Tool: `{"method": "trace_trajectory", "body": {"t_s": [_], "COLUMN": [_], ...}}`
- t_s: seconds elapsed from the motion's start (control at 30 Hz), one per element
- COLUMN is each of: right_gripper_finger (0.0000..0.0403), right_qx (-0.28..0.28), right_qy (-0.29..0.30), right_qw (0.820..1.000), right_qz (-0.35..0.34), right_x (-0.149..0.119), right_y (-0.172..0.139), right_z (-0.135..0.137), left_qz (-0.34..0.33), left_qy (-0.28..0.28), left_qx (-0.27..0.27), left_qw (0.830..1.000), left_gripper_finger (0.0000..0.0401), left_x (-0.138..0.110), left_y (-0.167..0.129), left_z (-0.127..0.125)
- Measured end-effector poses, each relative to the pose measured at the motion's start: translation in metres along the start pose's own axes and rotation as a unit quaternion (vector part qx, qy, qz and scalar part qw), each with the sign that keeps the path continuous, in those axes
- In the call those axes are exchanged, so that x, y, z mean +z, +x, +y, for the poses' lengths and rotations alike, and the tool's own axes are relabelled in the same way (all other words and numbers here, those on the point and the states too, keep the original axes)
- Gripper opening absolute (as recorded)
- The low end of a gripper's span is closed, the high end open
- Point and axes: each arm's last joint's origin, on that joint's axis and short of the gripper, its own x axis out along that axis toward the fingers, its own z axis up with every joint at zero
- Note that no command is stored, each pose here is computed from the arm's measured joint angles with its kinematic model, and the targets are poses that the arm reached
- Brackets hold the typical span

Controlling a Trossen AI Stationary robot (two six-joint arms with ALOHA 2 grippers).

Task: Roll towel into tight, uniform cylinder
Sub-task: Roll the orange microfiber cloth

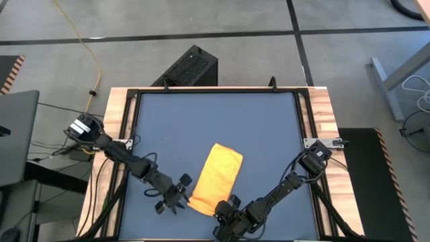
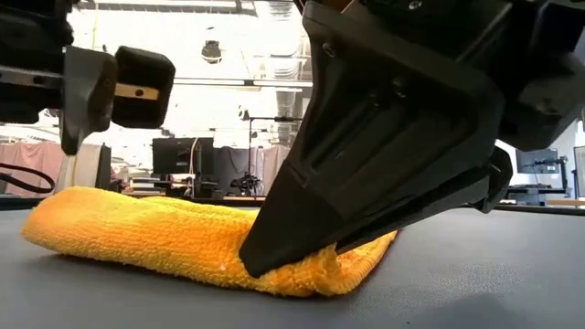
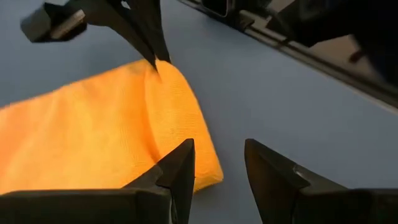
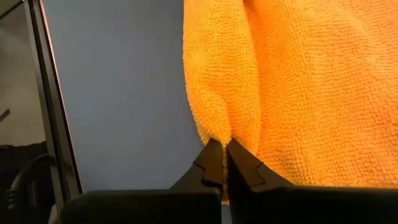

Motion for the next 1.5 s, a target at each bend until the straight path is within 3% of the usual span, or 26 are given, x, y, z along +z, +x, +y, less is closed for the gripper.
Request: {"method": "trace_trajectory", "body": {"t_s": [0.1, 0.27, 0.67, 1.0, 1.1, 1.23, 1.5], "right_gripper_finger": [0.0020, 0.0020, 0.0021, 0.0021, 0.0021, 0.0021, 0.0021], "right_qx": [0.001, 0.002, 0.002, 0.002, 0.002, 0.002, 0.000], "right_qy": [0.005, 0.014, 0.028, 0.045, 0.050, 0.054, 0.073], "right_qw": [1.000, 1.000, 1.000, 0.999, 0.999, 0.999, 0.997], "right_qz": [0.003, 0.004, 0.003, 0.003, 0.003, 0.005, 0.006], "right_x": [0.002, 0.002, 0.005, 0.005, 0.005, 0.002, 0.000], "right_y": [0.001, 0.001, 0.002, 0.002, 0.002, 0.000, -0.002], "right_z": [-0.001, -0.001, -0.001, -0.001, -0.001, 0.000, 0.001], "left_qz": [-0.010, 0.027, 0.071, 0.093, 0.095, 0.094, 0.062], "left_qy": [0.042, 0.088, 0.089, 0.047, 0.028, -0.013, -0.126], "left_qx": [0.016, 0.076, 0.052, 0.036, 0.037, 0.034, -0.066], "left_qw": [0.999, 0.993, 0.992, 0.994, 0.994, 0.995, 0.988], "left_gripper_finger": [0.0130, 0.0130, 0.0130, 0.0125, 0.0096, 0.0024, 0.0001], "left_x": [-0.001, -0.011, -0.023, -0.033, -0.034, -0.035, -0.036], "left_y": [0.010, 0.020, 0.021, 0.044, 0.047, 0.047, 0.041], "left_z": [-0.009, -0.014, -0.010, -0.006, -0.005, 0.000, 0.018]}}
